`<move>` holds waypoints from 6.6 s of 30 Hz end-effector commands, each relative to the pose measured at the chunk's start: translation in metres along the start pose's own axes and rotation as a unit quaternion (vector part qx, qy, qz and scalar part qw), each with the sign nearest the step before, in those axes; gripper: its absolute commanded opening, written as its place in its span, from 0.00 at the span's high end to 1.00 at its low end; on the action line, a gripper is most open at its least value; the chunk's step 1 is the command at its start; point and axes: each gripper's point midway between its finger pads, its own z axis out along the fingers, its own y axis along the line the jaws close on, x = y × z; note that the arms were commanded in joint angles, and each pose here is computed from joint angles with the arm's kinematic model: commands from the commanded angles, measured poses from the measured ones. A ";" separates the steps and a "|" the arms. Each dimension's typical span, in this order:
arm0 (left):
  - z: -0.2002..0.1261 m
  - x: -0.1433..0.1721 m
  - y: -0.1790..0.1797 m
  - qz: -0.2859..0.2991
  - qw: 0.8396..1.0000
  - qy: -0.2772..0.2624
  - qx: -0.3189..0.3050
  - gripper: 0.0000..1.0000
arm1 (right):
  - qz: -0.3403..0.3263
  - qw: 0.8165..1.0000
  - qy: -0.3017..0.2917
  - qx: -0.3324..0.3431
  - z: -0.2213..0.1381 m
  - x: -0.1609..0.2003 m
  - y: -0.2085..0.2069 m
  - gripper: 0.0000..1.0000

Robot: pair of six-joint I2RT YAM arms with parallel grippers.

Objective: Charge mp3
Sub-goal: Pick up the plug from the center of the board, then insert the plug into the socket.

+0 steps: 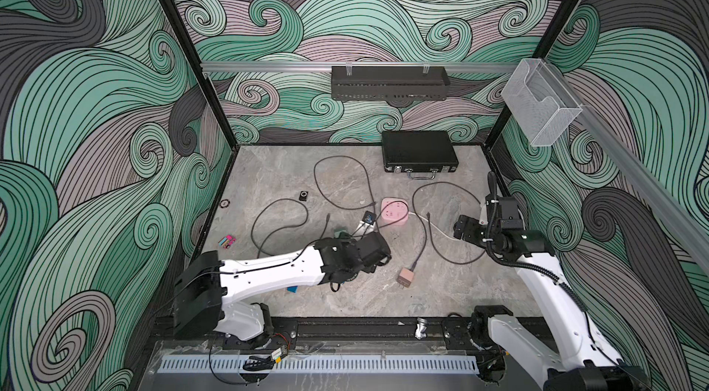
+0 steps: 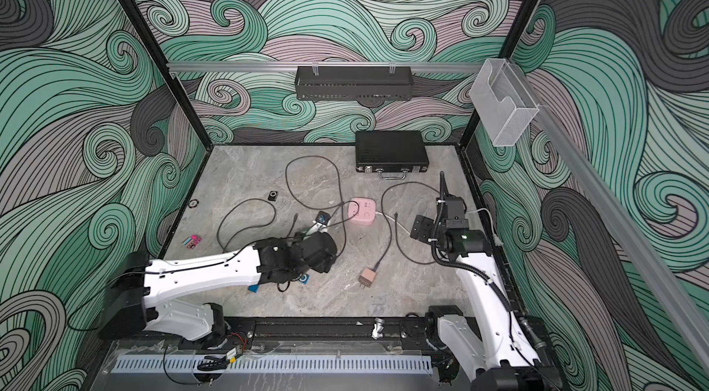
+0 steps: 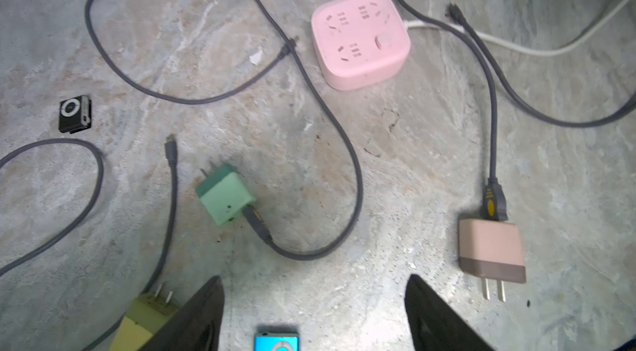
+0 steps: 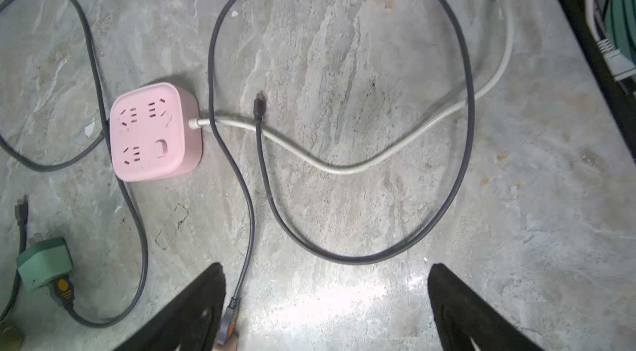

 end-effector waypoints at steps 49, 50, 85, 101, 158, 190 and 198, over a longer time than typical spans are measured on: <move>0.100 0.085 -0.136 0.057 0.958 0.236 0.151 0.64 | 0.090 0.984 0.112 -0.104 0.031 0.064 0.031 0.22; 0.099 0.084 -0.134 0.053 0.958 0.234 0.155 0.69 | 0.091 0.983 0.115 -0.107 0.031 0.066 0.031 0.22; 0.039 0.003 -0.122 0.145 0.945 0.064 0.286 0.68 | 0.038 0.924 0.238 -0.298 0.032 0.109 0.123 0.31; 0.039 -0.007 -0.112 0.133 0.944 0.040 0.300 0.68 | 0.031 0.901 0.250 -0.352 0.034 0.115 0.147 0.52; 0.009 -0.059 -0.014 0.036 0.980 -0.034 0.191 0.37 | -0.047 0.969 0.085 -0.226 0.025 0.013 0.140 1.00; -0.004 -0.113 0.175 -0.182 0.969 -0.159 0.048 0.37 | -0.145 0.981 -0.100 -0.087 0.126 -0.076 0.201 1.00; 0.003 -0.113 0.182 -0.190 0.968 -0.158 0.047 0.37 | -0.142 0.983 -0.093 -0.069 0.142 -0.073 0.200 1.00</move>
